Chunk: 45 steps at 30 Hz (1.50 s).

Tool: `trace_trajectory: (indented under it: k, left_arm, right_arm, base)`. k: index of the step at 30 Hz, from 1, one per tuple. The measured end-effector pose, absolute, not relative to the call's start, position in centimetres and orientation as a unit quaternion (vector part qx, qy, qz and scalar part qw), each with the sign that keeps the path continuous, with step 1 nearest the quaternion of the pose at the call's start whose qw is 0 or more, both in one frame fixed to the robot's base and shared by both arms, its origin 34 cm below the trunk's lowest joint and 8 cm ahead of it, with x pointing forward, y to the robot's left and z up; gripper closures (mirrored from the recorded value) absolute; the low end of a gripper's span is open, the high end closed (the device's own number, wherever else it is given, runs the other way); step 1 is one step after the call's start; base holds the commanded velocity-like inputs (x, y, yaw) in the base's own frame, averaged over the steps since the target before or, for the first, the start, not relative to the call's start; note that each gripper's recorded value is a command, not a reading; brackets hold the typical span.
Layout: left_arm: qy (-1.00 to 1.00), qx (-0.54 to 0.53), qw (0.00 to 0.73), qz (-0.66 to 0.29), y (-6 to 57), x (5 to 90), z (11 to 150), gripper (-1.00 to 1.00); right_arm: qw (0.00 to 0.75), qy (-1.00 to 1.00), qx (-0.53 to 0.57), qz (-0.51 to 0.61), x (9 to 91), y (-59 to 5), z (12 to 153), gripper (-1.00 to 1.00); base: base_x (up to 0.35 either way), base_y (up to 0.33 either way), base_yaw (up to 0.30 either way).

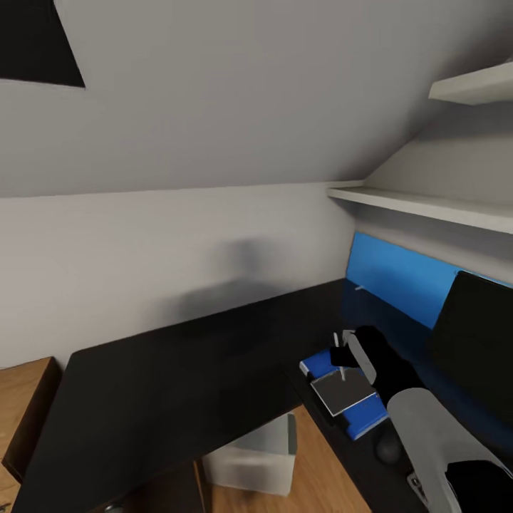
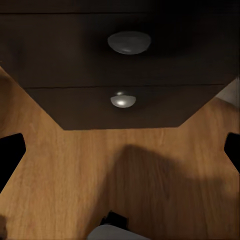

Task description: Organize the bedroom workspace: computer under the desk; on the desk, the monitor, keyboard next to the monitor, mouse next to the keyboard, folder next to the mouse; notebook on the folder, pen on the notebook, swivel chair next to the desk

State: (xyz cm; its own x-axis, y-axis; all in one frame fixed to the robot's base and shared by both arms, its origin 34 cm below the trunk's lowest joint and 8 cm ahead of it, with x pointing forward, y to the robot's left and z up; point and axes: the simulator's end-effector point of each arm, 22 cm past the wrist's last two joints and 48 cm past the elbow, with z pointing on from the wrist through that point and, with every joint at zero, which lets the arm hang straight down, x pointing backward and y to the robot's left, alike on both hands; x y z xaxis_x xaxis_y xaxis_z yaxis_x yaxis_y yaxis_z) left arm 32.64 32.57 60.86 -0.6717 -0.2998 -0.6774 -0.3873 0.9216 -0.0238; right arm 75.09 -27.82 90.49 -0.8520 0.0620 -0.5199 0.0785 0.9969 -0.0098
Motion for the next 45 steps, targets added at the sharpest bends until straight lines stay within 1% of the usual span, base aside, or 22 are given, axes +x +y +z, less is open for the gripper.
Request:
trace_trajectory:
  k: [4,10,45]
  left_arm:
    - [0.912,-0.189,0.36,0.061,32.6,32.7,60.9,-1.0]
    - [0.912,-0.188,0.36,0.061,32.6,32.7,60.9,-1.0]
    - [0.912,-0.188,0.36,0.062,32.7,32.8,60.2,-1.0]
  right_arm:
    - [0.271,0.962,0.035,-0.01,75.1,-27.8,90.6,1.0]
    - [0.269,0.962,0.035,-0.009,75.0,-27.9,90.4,1.0]
    - [0.265,0.963,0.039,-0.02,74.6,-28.7,87.2,1.0]
  base:
    - [0.0,0.0,-0.215]
    - [0.0,0.0,-0.077]
    - [0.0,0.0,-0.003]
